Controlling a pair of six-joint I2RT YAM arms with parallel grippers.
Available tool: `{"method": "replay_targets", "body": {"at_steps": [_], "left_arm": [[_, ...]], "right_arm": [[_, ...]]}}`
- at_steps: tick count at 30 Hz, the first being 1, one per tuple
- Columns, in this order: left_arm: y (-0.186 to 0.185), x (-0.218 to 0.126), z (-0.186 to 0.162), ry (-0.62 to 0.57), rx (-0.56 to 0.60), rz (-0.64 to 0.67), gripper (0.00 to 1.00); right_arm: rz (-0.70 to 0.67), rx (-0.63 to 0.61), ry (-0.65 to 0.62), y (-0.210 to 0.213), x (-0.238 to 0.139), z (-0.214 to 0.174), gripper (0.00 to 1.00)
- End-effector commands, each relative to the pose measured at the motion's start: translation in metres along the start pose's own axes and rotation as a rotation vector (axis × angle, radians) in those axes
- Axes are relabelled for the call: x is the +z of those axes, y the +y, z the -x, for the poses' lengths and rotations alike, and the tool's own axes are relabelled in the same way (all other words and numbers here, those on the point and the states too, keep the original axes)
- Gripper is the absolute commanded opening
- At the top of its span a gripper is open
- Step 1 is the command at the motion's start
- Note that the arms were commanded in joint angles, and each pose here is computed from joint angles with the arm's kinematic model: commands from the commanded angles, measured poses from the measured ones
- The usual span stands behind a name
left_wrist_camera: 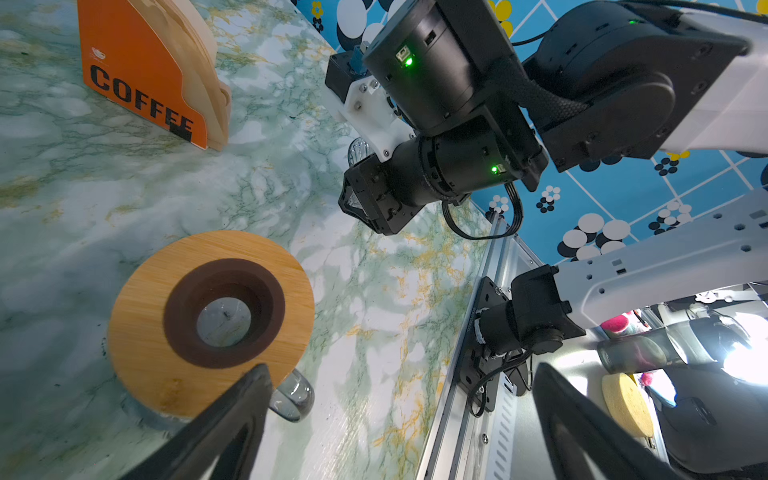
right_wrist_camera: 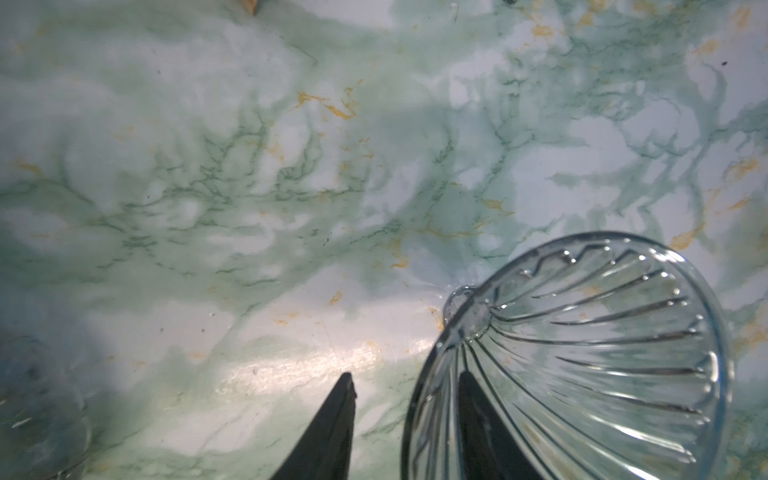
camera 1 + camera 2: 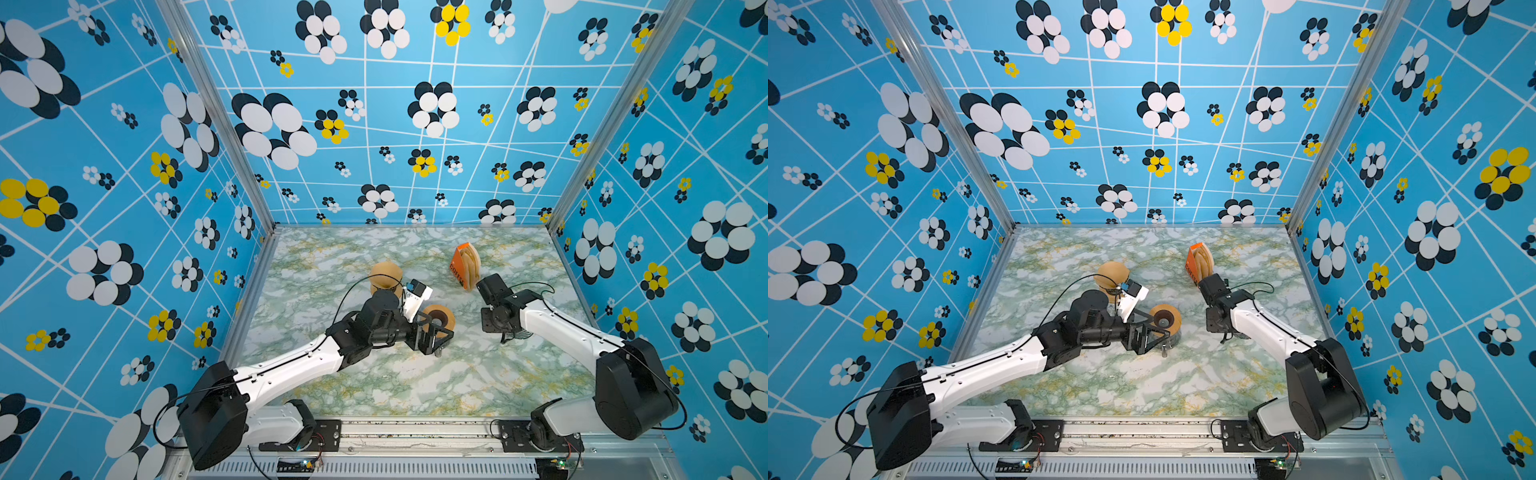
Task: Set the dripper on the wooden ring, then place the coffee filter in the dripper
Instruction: 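Close the right gripper on the glass dripper's rim and lift it, then carry the glass dripper toward the pitcher with the right gripper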
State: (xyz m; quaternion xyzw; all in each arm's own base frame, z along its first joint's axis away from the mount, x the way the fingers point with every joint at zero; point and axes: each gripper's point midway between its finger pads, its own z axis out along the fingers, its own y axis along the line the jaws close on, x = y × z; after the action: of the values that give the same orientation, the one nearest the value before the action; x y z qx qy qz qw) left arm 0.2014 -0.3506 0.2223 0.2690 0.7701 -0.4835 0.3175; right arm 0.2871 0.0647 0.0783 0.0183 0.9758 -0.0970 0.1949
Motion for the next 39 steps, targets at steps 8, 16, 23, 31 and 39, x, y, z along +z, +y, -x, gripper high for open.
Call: {"method": "replay_targets", "body": {"at_steps": [8, 16, 23, 31, 39], "left_arm": [[-0.003, -0.005, 0.004, -0.006, 0.027, 0.01, 0.99], [-0.006, -0.008, 0.007, -0.015, 0.033, 0.009, 0.99], [-0.004, -0.009, 0.005, -0.016, 0.031, 0.012, 0.99], [-0.002, -0.008, 0.002, -0.023, 0.02, 0.006, 0.99], [-0.001, -0.01, 0.002, -0.025, 0.022, 0.014, 0.99]], "right_arm": [[0.159, 0.174, -0.149, -0.02, -0.06, 0.021, 0.69], [0.298, 0.474, -0.145, -0.067, -0.061, 0.019, 0.75], [0.321, 0.69, -0.099, -0.091, -0.033, -0.004, 0.72], [0.454, 0.822, -0.048, -0.085, -0.005, -0.02, 0.63], [0.552, 0.843, -0.026, -0.072, 0.01, -0.018, 0.45]]}}
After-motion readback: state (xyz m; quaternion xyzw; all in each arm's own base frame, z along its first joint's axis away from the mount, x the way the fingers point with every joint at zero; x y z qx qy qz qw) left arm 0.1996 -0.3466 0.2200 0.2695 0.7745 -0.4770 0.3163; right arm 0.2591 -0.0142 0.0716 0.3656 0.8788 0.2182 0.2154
